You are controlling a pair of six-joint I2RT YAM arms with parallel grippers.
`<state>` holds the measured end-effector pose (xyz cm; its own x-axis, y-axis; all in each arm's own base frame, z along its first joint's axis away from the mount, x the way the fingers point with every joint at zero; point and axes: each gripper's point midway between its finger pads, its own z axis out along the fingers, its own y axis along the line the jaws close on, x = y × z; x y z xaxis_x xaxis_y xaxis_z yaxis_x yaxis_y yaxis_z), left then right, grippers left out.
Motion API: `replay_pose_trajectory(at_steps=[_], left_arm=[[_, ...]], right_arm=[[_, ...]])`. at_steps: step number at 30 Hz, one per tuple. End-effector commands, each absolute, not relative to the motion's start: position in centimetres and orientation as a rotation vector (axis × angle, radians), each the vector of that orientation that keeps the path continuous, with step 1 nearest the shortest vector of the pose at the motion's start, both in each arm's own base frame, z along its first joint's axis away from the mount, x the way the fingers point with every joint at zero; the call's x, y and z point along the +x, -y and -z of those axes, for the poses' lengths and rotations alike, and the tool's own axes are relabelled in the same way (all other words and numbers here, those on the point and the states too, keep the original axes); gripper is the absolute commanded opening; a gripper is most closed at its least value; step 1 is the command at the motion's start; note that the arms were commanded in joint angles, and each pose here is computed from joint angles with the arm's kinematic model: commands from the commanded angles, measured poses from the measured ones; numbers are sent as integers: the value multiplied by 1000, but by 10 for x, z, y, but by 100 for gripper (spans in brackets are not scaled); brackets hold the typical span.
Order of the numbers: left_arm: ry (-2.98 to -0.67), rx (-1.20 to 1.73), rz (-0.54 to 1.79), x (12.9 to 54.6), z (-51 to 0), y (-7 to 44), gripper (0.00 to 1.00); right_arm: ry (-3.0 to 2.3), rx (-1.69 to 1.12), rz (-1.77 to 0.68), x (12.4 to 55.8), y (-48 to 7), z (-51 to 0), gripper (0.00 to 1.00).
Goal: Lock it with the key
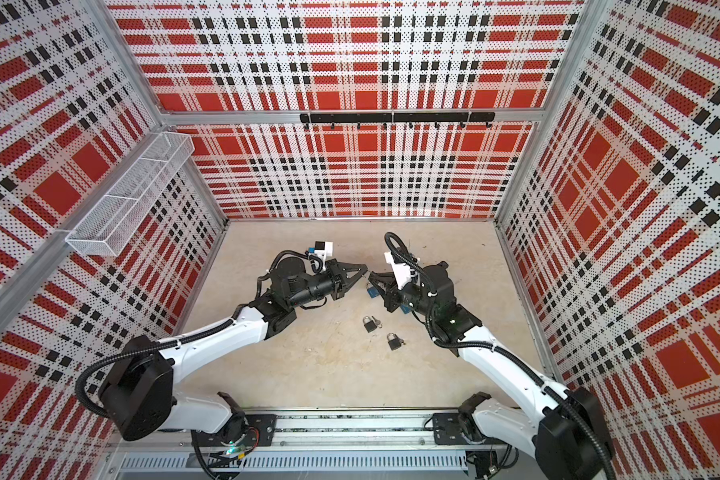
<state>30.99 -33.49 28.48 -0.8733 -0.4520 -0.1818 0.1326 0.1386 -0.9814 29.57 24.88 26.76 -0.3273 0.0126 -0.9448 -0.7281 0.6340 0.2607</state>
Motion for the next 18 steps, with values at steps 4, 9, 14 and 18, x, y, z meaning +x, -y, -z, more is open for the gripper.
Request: replay_pose_trajectory(at_steps=[4, 9, 14, 18], left_arm=[[-1903, -272, 1849, 309, -309, 338, 0], [-1909, -264, 1842, 311, -306, 337, 0], [-1908, -216, 1809, 316, -306, 326, 34], [-1945, -148, 1732, 318, -302, 313, 38]], right_arm=[[-1693, -583, -831, 301, -251, -286, 8], [-1707, -577, -844, 301, -250, -286, 0], [-1730, -584, -913, 294, -253, -289, 0], [-1759, -589, -1024, 285, -254, -296, 0]])
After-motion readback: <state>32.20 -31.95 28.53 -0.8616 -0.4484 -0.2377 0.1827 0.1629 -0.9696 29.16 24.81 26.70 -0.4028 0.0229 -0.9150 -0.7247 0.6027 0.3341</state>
